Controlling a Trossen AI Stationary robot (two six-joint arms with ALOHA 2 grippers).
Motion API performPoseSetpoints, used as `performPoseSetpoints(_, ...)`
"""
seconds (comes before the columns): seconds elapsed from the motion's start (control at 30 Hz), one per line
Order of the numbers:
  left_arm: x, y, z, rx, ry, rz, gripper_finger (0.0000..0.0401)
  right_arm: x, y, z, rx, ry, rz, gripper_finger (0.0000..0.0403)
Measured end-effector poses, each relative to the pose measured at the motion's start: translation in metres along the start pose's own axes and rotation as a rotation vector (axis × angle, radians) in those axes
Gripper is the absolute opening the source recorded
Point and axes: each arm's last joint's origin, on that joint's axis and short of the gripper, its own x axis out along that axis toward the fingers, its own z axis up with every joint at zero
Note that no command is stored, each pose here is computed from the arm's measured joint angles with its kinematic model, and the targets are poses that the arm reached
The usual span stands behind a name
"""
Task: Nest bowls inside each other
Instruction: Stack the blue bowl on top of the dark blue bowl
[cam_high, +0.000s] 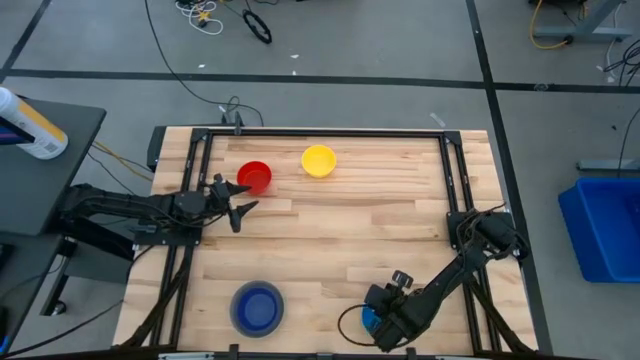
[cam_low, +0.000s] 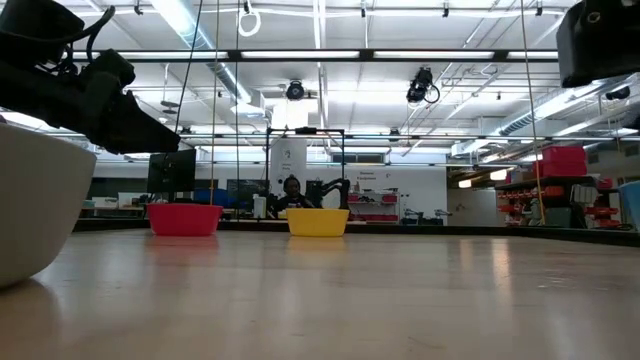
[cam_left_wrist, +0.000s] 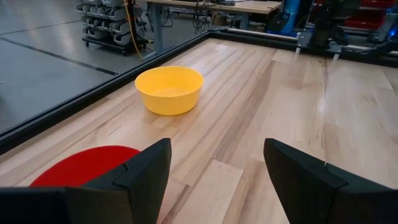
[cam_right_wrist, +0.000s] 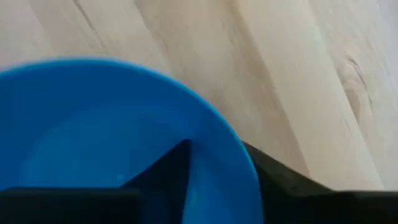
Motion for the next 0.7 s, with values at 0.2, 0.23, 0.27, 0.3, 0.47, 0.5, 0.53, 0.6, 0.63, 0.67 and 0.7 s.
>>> performPoseSetpoints(0.2, 0.000, 0.000, 0.000, 0.004, 0.000, 0.001, 0.0263, -0.010, 0.006, 0.008, -0.127, -0.049, 0.021, 0.0013)
performPoseSetpoints(0.23, 0.000, 0.000, 0.000, 0.004, 0.000, 0.001, 0.0263, -0.012, 0.007, 0.010, -0.132, -0.068, 0.017, 0.0009)
performPoseSetpoints(0.27, 0.000, 0.000, 0.000, 0.003, 0.000, 0.001, 0.0263, -0.014, 0.007, 0.012, -0.135, -0.092, 0.009, 0.0008)
performPoseSetpoints(0.3, 0.000, 0.000, 0.000, 0.004, 0.000, 0.001, 0.0263, -0.015, 0.008, 0.015, -0.140, -0.126, -0.002, 0.0006)
performPoseSetpoints(0.47, 0.000, 0.000, 0.000, 0.004, 0.002, 0.002, 0.0263, -0.019, 0.009, 0.039, -0.196, -0.345, -0.071, 0.0004)
performPoseSetpoints(0.5, 0.000, 0.000, 0.000, 0.005, 0.002, 0.003, 0.0263, -0.020, 0.011, 0.046, -0.205, -0.397, -0.072, 0.0004)
performPoseSetpoints(0.53, 0.000, 0.000, 0.000, 0.005, 0.002, 0.003, 0.0263, -0.020, 0.013, 0.053, -0.216, -0.445, -0.067, 0.0004)
performPoseSetpoints(0.6, 0.000, 0.000, 0.000, 0.005, 0.003, 0.004, 0.0263, -0.019, 0.016, 0.071, -0.255, -0.532, -0.055, 0.0003)
performPoseSetpoints(0.63, 0.000, 0.000, 0.000, 0.005, 0.004, 0.004, 0.0263, -0.019, 0.018, 0.081, -0.275, -0.577, -0.042, 0.0003)
performPoseSetpoints(0.67, 0.000, 0.000, 0.000, 0.005, 0.004, 0.004, 0.0263, -0.020, 0.020, 0.091, -0.299, -0.628, -0.026, 0.0002)
performPoseSetpoints(0.7, 0.000, 0.000, -0.001, 0.006, 0.004, 0.005, 0.0263, -0.022, 0.022, 0.102, -0.322, -0.679, -0.007, 0.0002)
